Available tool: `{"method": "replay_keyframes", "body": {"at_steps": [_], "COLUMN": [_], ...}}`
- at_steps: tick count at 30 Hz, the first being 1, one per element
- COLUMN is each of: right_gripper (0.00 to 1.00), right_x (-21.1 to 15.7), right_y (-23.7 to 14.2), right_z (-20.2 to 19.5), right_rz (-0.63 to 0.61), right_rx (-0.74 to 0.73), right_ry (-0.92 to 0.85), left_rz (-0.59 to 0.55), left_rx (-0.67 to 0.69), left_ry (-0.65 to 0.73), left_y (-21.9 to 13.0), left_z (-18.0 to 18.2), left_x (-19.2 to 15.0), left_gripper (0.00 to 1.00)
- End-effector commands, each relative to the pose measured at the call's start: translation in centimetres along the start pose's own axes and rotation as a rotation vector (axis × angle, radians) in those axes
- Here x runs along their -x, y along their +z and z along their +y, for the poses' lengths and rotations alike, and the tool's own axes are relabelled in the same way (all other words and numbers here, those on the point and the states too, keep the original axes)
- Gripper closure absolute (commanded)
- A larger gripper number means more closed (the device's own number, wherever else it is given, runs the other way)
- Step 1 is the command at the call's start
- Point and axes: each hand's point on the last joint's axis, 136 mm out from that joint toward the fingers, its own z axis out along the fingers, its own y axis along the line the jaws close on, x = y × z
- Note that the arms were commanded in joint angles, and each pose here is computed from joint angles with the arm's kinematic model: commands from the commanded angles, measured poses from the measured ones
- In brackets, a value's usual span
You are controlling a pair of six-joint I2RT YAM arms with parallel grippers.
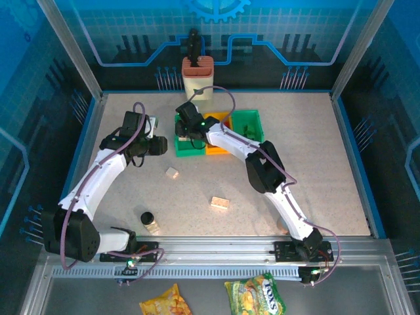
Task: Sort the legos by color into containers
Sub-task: Place the lego in the container.
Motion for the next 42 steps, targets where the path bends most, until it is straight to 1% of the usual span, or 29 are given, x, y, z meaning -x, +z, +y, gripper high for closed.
{"method": "replay_keyframes", "body": {"at_steps": [1,6,9,12,19,26,32,37,42], "right_gripper": [0.68,0.67,0.63,0.58,0.52,0.51,0.51,0.51,0.51], "right_x": [1.1,1.0,1.1,1.4,2.7,3.9,4.4,4.5,4.2], "right_y": [1.2,2.1,2.1,1.7,-0.4,-3.2,-6.6,-9.7,-11.9], "right_z": [0.0,-0.3,-0.7,-0.4,0.6,2.0,2.6,2.0,0.3], "right_rz": [-0.049,-0.055,-0.058,-0.066,-0.101,-0.134,-0.134,-0.134,-0.119], "right_rx": [0.001,-0.013,-0.027,-0.018,0.011,0.037,0.047,0.042,0.035], "right_ry": [0.064,0.072,0.082,0.080,0.061,0.023,-0.027,-0.063,-0.052], "left_rz": [-0.018,-0.017,-0.013,-0.010,-0.006,0.023,0.080,0.132,0.200], "left_rx": [-0.014,-0.017,-0.018,-0.016,-0.014,-0.029,-0.047,-0.063,-0.071], "left_ry": [0.013,0.012,0.012,0.013,0.011,0.006,-0.003,-0.009,-0.012], "left_y": [-0.3,-0.3,-0.2,-0.1,-0.1,0.4,1.4,2.2,3.2], "left_z": [0.1,0.0,0.0,0.0,0.1,-0.1,-0.4,-0.6,-0.7], "left_x": [0.2,0.2,0.1,0.1,0.0,-0.3,-1.1,-1.8,-2.9], "left_gripper": [0.52,0.52,0.52,0.52,0.52,0.52,0.52,0.52,0.52]}}
